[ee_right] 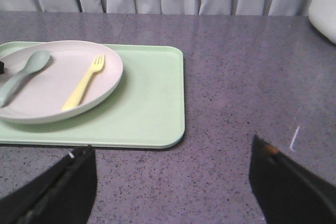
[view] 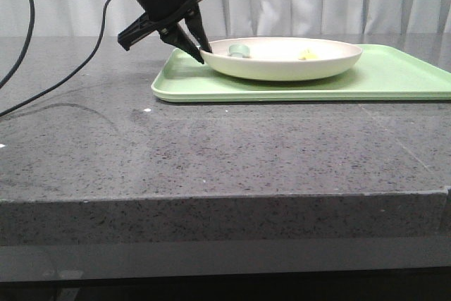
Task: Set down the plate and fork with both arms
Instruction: 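Open the left gripper and withdraw it from the plate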
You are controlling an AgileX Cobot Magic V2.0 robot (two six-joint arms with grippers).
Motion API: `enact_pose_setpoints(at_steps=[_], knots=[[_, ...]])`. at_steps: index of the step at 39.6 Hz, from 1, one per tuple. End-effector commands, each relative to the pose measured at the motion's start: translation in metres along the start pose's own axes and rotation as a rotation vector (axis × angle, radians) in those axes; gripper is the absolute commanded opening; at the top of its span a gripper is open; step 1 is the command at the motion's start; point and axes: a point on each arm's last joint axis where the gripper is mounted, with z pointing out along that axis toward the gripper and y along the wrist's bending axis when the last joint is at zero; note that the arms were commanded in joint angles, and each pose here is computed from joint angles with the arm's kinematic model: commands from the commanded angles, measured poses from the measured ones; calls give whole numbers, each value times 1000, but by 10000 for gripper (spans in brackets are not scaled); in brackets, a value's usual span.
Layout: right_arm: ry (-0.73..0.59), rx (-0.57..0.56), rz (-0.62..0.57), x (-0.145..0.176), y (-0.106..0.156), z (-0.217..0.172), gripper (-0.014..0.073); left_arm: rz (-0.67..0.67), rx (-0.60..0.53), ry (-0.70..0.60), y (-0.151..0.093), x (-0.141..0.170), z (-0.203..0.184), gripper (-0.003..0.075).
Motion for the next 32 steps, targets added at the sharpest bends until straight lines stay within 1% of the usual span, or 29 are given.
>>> enact_pose_setpoints(at_steps=[1,3,6,13,19,28,32], knots=[[-96,-3,-23,-16,1,-2,614,3,102,-104,-29,-7,-36,288],[-96,-3,-23,-16,1,-2,614,6,105,-101,-30,-7,-36,336],[-96,-3,-23,-16,1,-2,614,29,107,-105,-31,-7,-38,382],[-97,-3,-23,-16,1,-2,614,144,119,-133,-40,-7,-60,387],[-97,-3,-22,-16,1,-2,614,302,100,-183,-53,-3,-104,387],[-91,-3,-22,-16,1,-2,614,445,-14,-306,-64,9,-186,387],[-85,-3,-21,-15,1,-1,614,499,-89,-360,-60,20,-218,386]])
